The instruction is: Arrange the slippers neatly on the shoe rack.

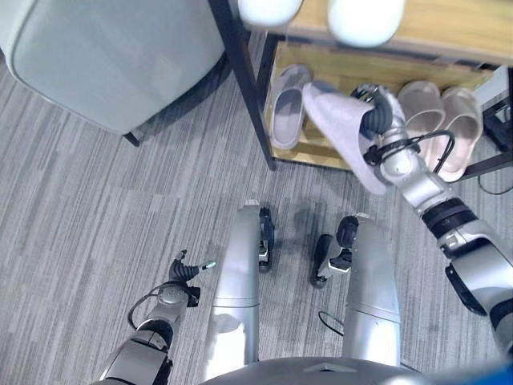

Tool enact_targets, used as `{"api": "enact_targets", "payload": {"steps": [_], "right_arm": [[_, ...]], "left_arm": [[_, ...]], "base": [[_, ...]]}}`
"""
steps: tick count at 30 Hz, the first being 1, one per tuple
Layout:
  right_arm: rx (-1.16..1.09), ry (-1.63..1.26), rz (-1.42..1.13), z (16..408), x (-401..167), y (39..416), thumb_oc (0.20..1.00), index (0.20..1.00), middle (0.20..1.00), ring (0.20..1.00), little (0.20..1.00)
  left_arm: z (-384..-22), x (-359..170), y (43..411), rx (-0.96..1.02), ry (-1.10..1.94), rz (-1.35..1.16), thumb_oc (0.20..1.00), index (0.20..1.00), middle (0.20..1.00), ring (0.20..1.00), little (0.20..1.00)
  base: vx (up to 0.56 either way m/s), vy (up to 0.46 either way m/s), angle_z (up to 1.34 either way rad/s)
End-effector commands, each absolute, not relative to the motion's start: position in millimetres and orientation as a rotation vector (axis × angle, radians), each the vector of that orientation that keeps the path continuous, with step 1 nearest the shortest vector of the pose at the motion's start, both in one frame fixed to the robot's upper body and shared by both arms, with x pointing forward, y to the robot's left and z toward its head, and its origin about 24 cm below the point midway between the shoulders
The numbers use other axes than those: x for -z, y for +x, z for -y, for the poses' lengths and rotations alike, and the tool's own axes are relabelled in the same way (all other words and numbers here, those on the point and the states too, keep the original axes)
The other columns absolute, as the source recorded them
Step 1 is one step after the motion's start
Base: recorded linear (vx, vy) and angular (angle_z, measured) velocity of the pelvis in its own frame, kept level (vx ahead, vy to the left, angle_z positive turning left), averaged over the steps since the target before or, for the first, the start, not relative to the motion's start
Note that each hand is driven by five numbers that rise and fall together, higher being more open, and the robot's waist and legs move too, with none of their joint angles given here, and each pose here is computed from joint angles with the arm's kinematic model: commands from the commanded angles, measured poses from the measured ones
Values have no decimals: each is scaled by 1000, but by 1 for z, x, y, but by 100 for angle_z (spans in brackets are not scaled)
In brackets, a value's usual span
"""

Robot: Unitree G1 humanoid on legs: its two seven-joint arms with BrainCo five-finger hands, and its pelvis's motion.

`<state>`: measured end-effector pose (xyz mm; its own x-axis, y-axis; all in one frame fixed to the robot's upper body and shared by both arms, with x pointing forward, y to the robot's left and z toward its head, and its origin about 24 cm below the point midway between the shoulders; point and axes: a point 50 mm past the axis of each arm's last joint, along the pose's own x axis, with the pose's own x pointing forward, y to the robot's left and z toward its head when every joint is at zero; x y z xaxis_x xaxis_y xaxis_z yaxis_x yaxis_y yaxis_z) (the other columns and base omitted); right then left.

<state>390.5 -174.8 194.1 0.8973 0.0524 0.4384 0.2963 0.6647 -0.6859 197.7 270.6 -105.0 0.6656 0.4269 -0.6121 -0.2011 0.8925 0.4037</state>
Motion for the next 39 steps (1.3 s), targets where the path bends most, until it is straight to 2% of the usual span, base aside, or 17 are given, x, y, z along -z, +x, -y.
{"api": "enact_targets", "payload": {"steps": [1, 5, 11, 18, 19, 20, 25, 28, 36, 39], "right_arm": [[302, -862, 592, 195, -262, 395, 200, 200, 200, 200, 200], [422, -1000, 568, 212, -305, 405, 200, 200, 200, 200, 200], [476, -913, 537, 209, -326, 410, 200, 200, 200, 200, 200], [596, -936, 477, 242, -342, 403, 200, 200, 200, 200, 200], [617, -940, 465, 248, -346, 402, 416, 416, 416, 416, 416], [641, -947, 467, 252, -349, 400, 1000, 1000, 1000, 1000, 1000], [655, -902, 492, 251, -357, 398, 1000, 1000, 1000, 1000, 1000], [621, -929, 478, 245, -350, 401, 1000, 1000, 1000, 1000, 1000], [544, -944, 452, 212, -333, 414, 1000, 1000, 1000, 1000, 1000], [524, -877, 506, 206, -327, 413, 1000, 1000, 1000, 1000, 1000]], "left_arm": [[-292, 94, 194, -459, 318, -694, 1000, 1000, 1000, 1000, 1000], [-296, 89, 193, -475, 296, -645, 1000, 1000, 1000, 1000, 1000], [-299, 101, 174, -505, 296, -722, 1000, 1000, 1000, 1000, 1000], [-290, 102, 172, -436, 316, -701, 1000, 1000, 1000, 1000, 1000], [-287, 102, 174, -417, 318, -696, 1000, 1000, 1000, 1000, 1000], [-285, 106, 168, -398, 324, -720, 1000, 1000, 1000, 1000, 1000], [-284, 100, 169, -409, 322, -666, 1000, 1000, 1000, 1000, 1000], [-276, 98, 172, -351, 299, -644, 1000, 1000, 1000, 1000, 1000], [-255, 107, 173, -234, 272, -700, 1000, 1000, 1000, 1000, 1000], [-256, 111, 157, -248, 246, -717, 1000, 1000, 1000, 1000, 1000]], "base": [[165, -35, 24], [107, -18, 12], [32, 4, -1], [23, 46, 11], [3, 71, 3], [-7, 36, 4], [3, 6, 1], [0, 0, 0], [3, 6, -2], [10, 7, -7]]}}
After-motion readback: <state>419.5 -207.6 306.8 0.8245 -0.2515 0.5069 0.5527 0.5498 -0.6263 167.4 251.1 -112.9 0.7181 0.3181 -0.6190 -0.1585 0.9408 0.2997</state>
